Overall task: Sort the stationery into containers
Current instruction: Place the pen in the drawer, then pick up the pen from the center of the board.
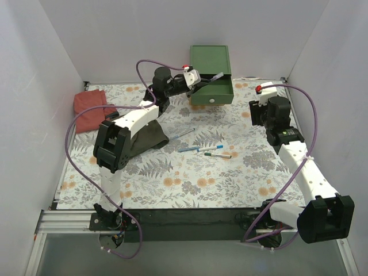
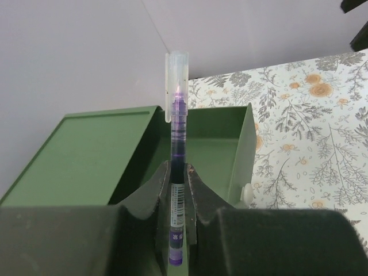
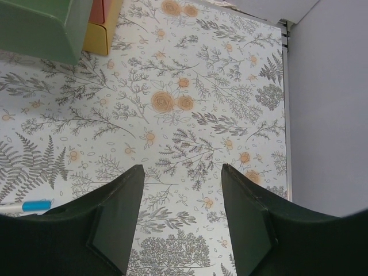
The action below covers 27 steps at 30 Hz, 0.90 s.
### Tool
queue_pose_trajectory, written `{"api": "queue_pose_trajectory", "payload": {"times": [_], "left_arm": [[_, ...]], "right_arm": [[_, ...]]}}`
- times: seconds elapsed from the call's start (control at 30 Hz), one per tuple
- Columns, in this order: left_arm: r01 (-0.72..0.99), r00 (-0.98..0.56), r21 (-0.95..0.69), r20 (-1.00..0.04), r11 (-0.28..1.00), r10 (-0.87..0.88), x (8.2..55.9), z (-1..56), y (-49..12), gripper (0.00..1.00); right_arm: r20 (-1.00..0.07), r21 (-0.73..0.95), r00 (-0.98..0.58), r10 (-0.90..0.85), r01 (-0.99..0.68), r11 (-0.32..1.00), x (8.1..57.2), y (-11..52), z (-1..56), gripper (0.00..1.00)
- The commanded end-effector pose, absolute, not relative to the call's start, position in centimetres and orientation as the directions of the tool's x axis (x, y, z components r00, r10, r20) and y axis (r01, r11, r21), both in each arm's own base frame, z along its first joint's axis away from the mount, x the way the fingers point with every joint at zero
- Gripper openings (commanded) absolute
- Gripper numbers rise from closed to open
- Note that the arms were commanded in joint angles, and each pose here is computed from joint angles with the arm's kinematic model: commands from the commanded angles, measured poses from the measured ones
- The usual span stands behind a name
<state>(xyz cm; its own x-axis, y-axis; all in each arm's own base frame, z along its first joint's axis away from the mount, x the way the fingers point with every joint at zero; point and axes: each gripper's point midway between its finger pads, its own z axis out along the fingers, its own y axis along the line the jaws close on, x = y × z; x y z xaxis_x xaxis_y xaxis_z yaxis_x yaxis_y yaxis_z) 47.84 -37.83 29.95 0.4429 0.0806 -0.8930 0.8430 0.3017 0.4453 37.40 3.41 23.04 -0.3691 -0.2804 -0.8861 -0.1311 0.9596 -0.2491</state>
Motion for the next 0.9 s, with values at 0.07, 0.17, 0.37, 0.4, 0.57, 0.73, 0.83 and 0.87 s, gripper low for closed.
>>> {"api": "queue_pose_trajectory", "payload": {"times": [0.07, 0.17, 0.37, 0.4, 0.57, 0.73, 0.83, 0.87], "left_arm": [[0.807, 0.495, 0.478, -0.868, 0.346, 0.044, 48.6, 33.5, -38.3, 0.21], [0.792, 0.509, 0.486, -0.86, 0.369, 0.039, 48.7, 34.0, -38.3, 0.34], [0.703, 0.563, 0.499, -0.826, 0.507, 0.032, 48.4, 38.9, -35.9, 0.45], [0.682, 0.56, 0.492, -0.827, 0.542, 0.046, 48.2, 39.0, -35.0, 0.49], [0.523, 0.513, 0.455, -0.843, 0.721, 0.16, 43.3, 40.4, -25.9, 0.72], [0.81, 0.046, 0.199, -0.96, 0.552, 0.277, 39.0, 28.2, -22.8, 0.51], [0.894, -0.142, 0.022, -0.934, 0.447, 0.329, 35.7, 22.1, -23.2, 0.51], [0.899, -0.178, -0.014, -0.925, 0.437, 0.336, 35.3, 21.1, -23.3, 0.51]], "right_arm": [[-0.913, -0.241, -0.315, -0.259, -0.096, 0.966, 37.5, 2.8, 24.4, 0.65], [-0.914, -0.232, -0.321, -0.249, -0.089, 0.969, 37.4, 2.6, 24.2, 0.65], [-0.912, -0.231, -0.325, -0.248, -0.093, 0.969, 37.4, 2.6, 24.0, 0.65], [-0.913, -0.232, -0.323, -0.249, -0.091, 0.968, 37.4, 2.5, 24.1, 0.65], [-0.909, -0.236, -0.328, -0.259, -0.108, 0.966, 37.0, 2.5, 23.5, 0.66], [-0.907, -0.215, -0.343, -0.246, -0.126, 0.968, 37.0, 2.8, 22.8, 0.67], [-0.905, -0.21, -0.347, -0.247, -0.14, 0.968, 37.4, 3.1, 22.6, 0.67], [-0.906, -0.209, -0.344, -0.248, -0.147, 0.967, 37.6, 3.2, 22.8, 0.67]]}}
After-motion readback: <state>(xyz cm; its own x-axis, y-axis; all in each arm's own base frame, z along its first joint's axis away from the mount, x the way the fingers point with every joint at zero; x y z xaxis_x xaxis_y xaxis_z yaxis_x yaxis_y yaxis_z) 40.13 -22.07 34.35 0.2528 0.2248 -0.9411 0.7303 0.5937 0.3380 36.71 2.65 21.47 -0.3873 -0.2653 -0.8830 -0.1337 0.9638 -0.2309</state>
